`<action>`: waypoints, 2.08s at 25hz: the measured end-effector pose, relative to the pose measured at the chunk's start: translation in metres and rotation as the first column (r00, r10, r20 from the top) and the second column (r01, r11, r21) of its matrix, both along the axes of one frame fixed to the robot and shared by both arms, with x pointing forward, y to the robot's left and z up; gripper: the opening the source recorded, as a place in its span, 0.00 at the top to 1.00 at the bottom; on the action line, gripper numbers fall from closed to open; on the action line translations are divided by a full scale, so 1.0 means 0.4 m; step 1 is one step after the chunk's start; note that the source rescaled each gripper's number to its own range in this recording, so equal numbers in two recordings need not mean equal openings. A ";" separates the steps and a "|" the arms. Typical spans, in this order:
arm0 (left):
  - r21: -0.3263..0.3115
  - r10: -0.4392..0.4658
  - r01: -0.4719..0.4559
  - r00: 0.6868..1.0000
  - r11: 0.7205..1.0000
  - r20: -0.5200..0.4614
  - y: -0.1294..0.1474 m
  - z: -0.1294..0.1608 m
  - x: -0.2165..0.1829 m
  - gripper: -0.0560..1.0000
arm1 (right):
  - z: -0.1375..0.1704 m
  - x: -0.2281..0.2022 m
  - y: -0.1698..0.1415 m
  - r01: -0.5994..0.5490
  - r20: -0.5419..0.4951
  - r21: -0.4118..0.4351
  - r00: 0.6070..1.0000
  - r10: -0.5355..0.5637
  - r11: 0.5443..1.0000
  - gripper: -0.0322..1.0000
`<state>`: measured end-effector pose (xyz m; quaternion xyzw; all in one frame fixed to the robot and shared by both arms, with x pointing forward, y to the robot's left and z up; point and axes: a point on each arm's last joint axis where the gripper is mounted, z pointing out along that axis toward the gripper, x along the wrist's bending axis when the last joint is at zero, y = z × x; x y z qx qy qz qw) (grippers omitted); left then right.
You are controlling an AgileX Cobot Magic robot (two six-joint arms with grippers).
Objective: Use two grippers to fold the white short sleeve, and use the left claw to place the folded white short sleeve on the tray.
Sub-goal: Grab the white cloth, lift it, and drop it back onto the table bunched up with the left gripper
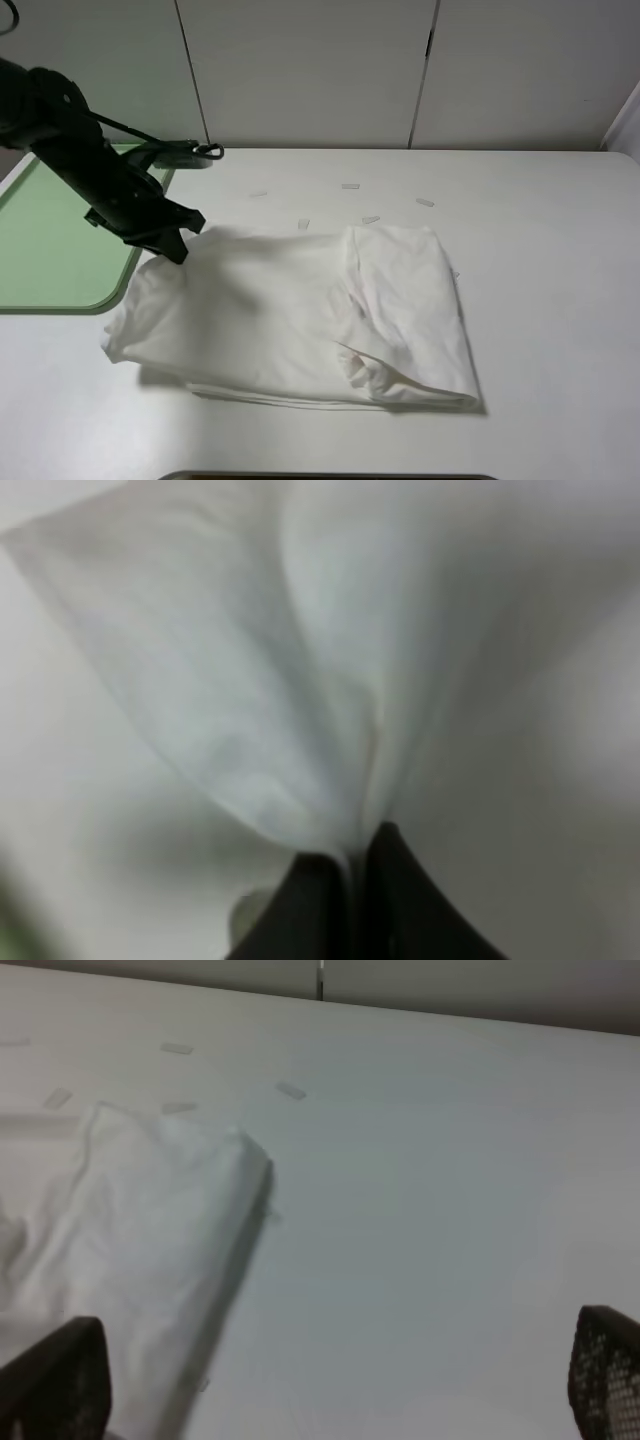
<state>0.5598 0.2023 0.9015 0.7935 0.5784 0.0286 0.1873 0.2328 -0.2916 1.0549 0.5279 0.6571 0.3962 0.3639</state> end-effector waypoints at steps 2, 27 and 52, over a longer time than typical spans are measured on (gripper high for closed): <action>0.067 -0.025 0.025 1.000 0.997 0.000 0.021 0.039 0.037 0.95 | 0.000 0.000 0.000 0.000 0.000 0.000 1.000 0.000 1.000 0.00; -0.294 -0.346 0.372 0.928 0.880 0.140 -0.231 0.156 0.013 0.95 | 0.000 0.000 0.000 0.000 0.000 0.000 1.000 0.000 1.000 0.00; -0.364 -0.315 0.420 0.896 0.831 0.312 -0.522 0.053 -0.087 0.95 | 0.000 0.000 0.000 0.000 0.000 0.000 1.000 0.000 1.000 0.00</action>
